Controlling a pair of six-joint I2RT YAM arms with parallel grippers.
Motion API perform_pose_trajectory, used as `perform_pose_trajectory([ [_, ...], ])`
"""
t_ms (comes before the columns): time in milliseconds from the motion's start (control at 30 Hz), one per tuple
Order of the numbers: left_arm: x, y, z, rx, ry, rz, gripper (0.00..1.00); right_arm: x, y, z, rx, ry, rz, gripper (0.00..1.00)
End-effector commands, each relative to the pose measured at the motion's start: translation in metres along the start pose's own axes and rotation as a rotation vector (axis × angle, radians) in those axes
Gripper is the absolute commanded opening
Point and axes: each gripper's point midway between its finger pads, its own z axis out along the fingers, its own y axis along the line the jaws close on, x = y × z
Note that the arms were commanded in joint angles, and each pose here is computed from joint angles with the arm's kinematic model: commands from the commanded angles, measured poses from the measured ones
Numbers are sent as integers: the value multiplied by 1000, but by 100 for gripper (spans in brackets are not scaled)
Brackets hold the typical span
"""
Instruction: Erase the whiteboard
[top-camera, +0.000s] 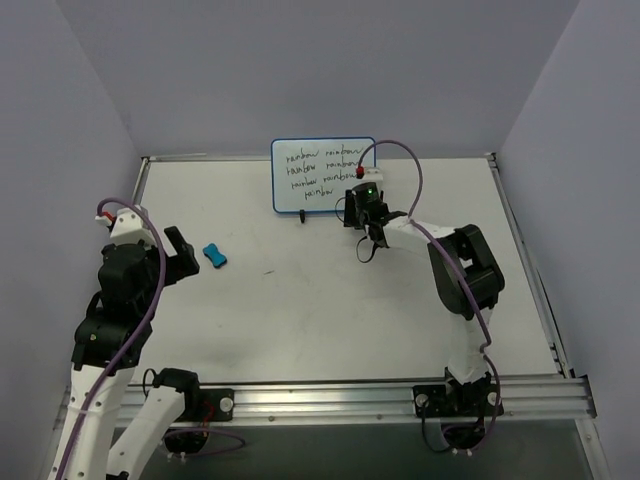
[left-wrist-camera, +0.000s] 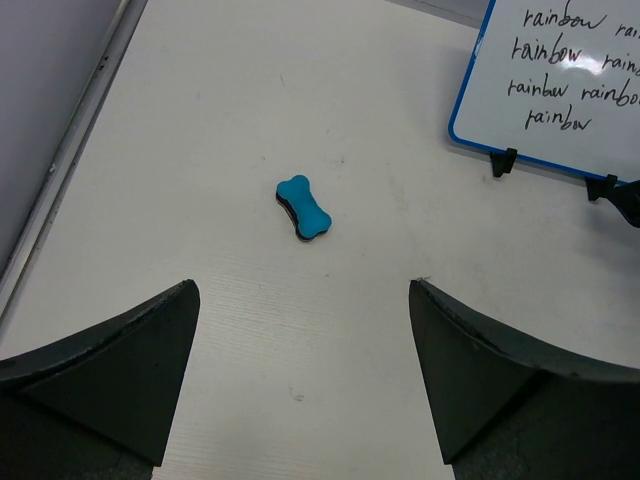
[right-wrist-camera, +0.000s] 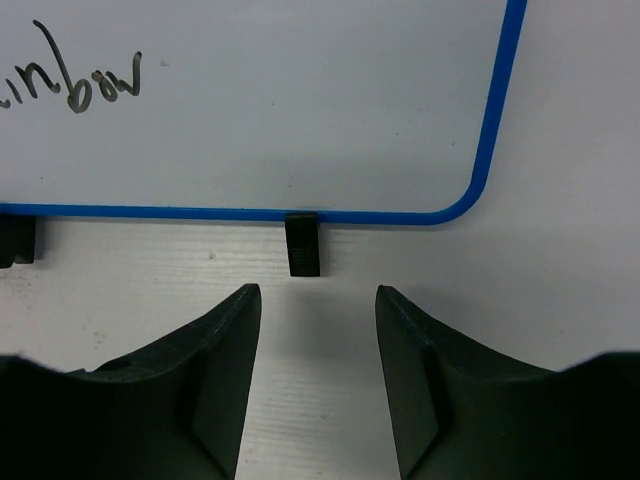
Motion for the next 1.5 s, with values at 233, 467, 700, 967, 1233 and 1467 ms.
perform_pose_trajectory([
  [233, -9, -10, 3, 44, -29, 5, 94, -11, -1, 34, -6, -52, -19, 38],
  [467, -9, -10, 4, 45, -27, 9, 94, -10, -2, 47, -13, -53, -27, 28],
  [700, -9, -10, 5, 46, -25, 9, 94, -5, -1, 54, -6, -48, -29, 24],
  [967, -8, -11, 6, 49, -23, 13, 94, 3, 3, 54, 10, -48, -40, 0],
  [1233, -9, -13, 4, 59, -27, 10, 94, 21, -5, 13, 40, -46, -16, 0],
  [1467, -10, -14, 2, 68, -32, 7, 94, 56, -3, -42, 40, -32, -28, 0],
])
